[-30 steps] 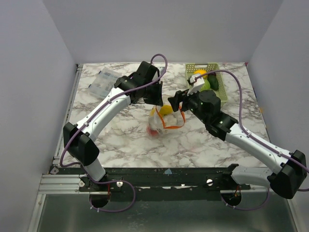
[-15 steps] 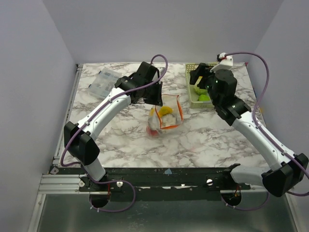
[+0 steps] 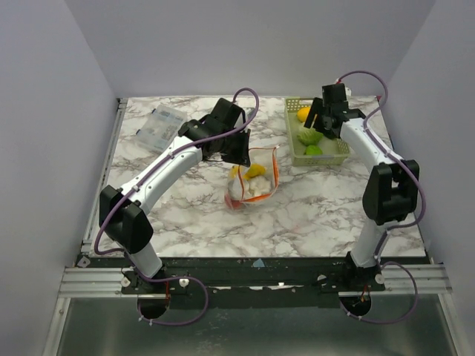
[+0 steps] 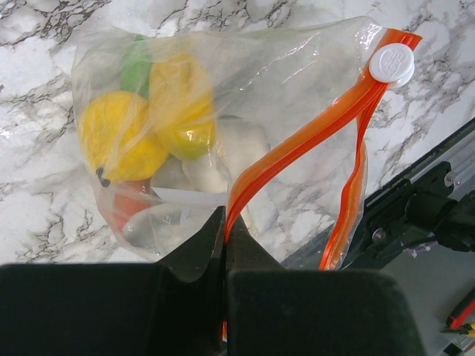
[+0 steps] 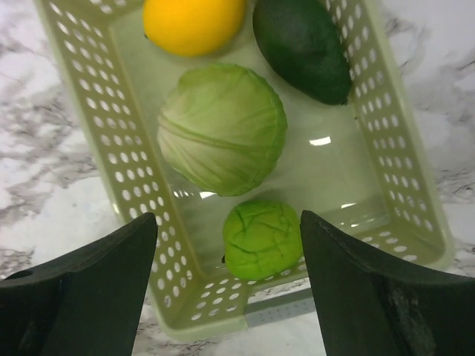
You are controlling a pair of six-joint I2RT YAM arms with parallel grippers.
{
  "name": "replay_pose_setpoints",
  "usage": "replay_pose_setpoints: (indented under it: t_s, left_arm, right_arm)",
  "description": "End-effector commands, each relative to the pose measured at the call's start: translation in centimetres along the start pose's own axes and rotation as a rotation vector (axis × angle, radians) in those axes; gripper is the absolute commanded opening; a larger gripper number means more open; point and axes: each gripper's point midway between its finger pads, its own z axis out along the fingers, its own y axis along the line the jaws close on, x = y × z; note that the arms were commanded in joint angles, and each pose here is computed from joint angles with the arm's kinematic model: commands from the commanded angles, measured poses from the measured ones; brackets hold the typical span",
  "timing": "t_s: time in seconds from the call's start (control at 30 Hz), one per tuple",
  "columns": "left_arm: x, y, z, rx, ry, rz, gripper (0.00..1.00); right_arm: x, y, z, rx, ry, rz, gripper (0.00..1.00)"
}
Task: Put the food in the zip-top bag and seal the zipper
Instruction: Pick up the fake fruit from the bin.
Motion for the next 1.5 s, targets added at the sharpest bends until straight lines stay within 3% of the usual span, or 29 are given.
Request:
replay_pose_setpoints:
  t_s: [0.0, 0.27, 0.5, 0.83, 1.07, 1.3, 1.47]
  left_arm:
    - [-0.2, -0.1, -0.2, 0.02, -0.011, 0.014, 0.0]
    - [-0.2, 0.0, 0.0, 0.023, -0.006, 0.011, 0.0]
    - [0.1, -0.2, 0.4, 0.04, 0.008, 0.003, 0.0]
    - [-0.1, -0.3, 0.1, 0.037, 0.0, 0.008, 0.0]
    - [-0.1, -0.4, -0.2, 0.044, -0.006, 0.009, 0.0]
    - [-0.1, -0.7, -0.2, 0.062, -0.006, 0.003, 0.0]
    - [-0.2, -0.8, 0.0, 0.061, -0.003, -0.001, 0.0]
  right_arm:
    - [4.1, 0.0, 2.4, 0.002, 0.178, -0.084, 0.8]
    - [8.4, -1.2, 4.6, 0.03, 0.324, -0.176, 0.79]
    - [10.2, -3.3, 5.5, 0.109, 0.348, -0.232, 0.79]
    - [10.8, -2.9, 6.7, 0.097, 0.357, -0.228, 0.77]
    - [8.3, -1.8, 5.4, 0.063, 0.289, -0.217, 0.47]
    - [3.4, 1.3, -0.3, -0.125, 0.089, -0.176, 0.02]
    - [1.8, 3.6, -5.5, -0.317, -0.002, -0.142, 0.0]
